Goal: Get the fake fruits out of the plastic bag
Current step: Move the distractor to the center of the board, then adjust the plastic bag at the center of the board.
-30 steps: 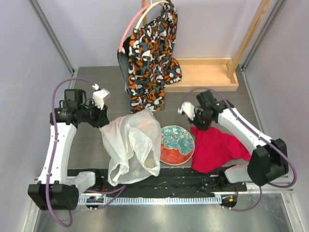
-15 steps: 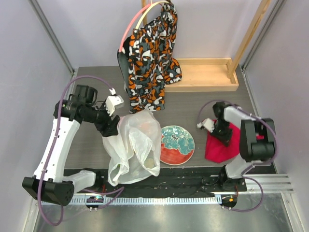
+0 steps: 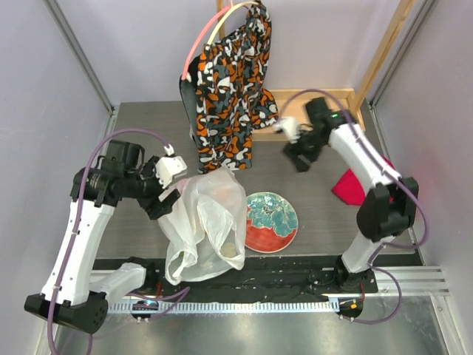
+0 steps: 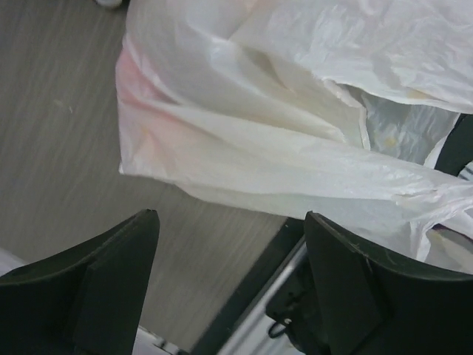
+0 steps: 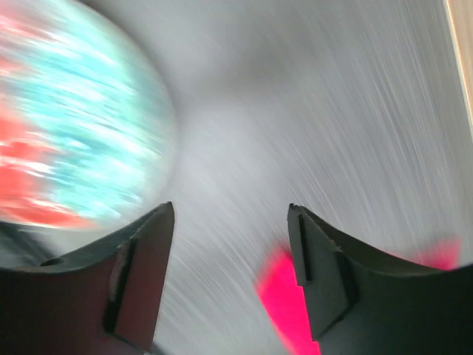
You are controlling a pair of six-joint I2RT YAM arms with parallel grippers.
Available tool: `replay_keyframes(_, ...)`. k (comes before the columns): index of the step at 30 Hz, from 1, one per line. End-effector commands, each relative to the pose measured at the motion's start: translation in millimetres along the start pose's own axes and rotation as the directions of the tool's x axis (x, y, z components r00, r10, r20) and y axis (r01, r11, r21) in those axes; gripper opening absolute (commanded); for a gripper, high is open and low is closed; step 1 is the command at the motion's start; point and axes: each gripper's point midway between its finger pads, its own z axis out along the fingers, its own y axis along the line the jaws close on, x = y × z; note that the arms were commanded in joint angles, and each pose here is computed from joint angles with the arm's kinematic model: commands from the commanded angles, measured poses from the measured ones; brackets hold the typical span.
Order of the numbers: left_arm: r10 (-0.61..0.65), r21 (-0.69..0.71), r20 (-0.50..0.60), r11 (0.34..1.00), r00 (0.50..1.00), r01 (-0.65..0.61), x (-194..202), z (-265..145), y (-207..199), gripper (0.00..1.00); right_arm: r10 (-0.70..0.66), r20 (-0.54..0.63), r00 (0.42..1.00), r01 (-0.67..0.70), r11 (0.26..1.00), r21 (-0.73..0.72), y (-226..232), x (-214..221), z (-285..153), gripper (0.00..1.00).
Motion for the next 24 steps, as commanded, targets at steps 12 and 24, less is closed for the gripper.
replay_keyframes(12,-0.709,-0.259,0.238,0.612,0.663,0.747,0,-30,54,0.85,-0.318,0.360,0.877,0.477,0.670,-0.568,297,-69,-126,0.68)
replay_keyframes(24,-0.525,0.046,0.259,0.845,0.811,0.532,-30,-79,-56,0.78,-0.409,0.331,0.850,0.505,0.453,-0.735,382,-50,-111,0.72)
